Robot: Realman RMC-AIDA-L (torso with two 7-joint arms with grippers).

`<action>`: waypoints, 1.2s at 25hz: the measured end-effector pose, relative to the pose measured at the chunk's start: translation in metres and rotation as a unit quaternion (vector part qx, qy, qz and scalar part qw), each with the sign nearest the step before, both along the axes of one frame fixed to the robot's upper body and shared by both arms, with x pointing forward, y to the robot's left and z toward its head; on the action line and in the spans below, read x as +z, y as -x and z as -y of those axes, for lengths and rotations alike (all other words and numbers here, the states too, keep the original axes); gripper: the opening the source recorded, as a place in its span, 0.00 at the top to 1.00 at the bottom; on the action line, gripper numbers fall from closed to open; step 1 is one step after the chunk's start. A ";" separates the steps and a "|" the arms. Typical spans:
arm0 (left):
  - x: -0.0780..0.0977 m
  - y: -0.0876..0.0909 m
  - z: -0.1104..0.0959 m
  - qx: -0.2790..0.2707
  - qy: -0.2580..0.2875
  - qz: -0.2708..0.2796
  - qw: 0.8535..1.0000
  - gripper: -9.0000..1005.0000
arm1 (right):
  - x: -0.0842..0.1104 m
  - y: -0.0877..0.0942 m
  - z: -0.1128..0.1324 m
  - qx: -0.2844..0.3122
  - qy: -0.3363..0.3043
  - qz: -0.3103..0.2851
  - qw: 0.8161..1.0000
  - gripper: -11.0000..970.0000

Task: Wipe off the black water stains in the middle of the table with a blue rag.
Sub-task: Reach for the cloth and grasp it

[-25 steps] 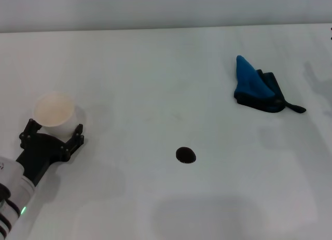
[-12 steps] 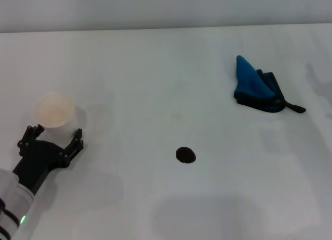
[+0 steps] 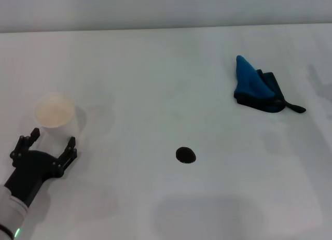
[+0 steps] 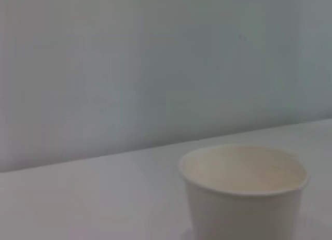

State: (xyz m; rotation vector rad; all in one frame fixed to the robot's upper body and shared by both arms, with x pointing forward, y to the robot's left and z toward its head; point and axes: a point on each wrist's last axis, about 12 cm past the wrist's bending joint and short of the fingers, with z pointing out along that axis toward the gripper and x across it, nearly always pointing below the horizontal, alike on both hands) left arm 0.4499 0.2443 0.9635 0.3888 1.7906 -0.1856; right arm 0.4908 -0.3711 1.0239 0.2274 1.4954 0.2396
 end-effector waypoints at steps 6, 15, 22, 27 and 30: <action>-0.002 0.016 0.000 -0.011 0.004 0.006 1.000 0.12 | 0.000 0.001 0.000 -0.001 0.000 0.000 1.000 0.12; 0.006 0.053 0.005 -0.001 0.057 0.049 0.997 0.12 | -0.002 0.003 0.001 -0.002 -0.002 -0.004 1.000 0.12; 0.021 0.078 -0.011 0.064 0.118 0.112 0.985 0.13 | -0.001 0.002 -0.005 0.019 0.000 -0.001 1.000 0.12; 0.017 0.082 -0.038 0.119 0.157 0.095 0.976 0.13 | 0.009 -0.012 -0.022 0.149 -0.001 -0.014 0.989 0.12; 0.015 0.081 -0.053 0.134 0.184 0.081 0.970 0.13 | 0.020 -0.026 -0.031 0.246 -0.002 -0.039 0.969 0.12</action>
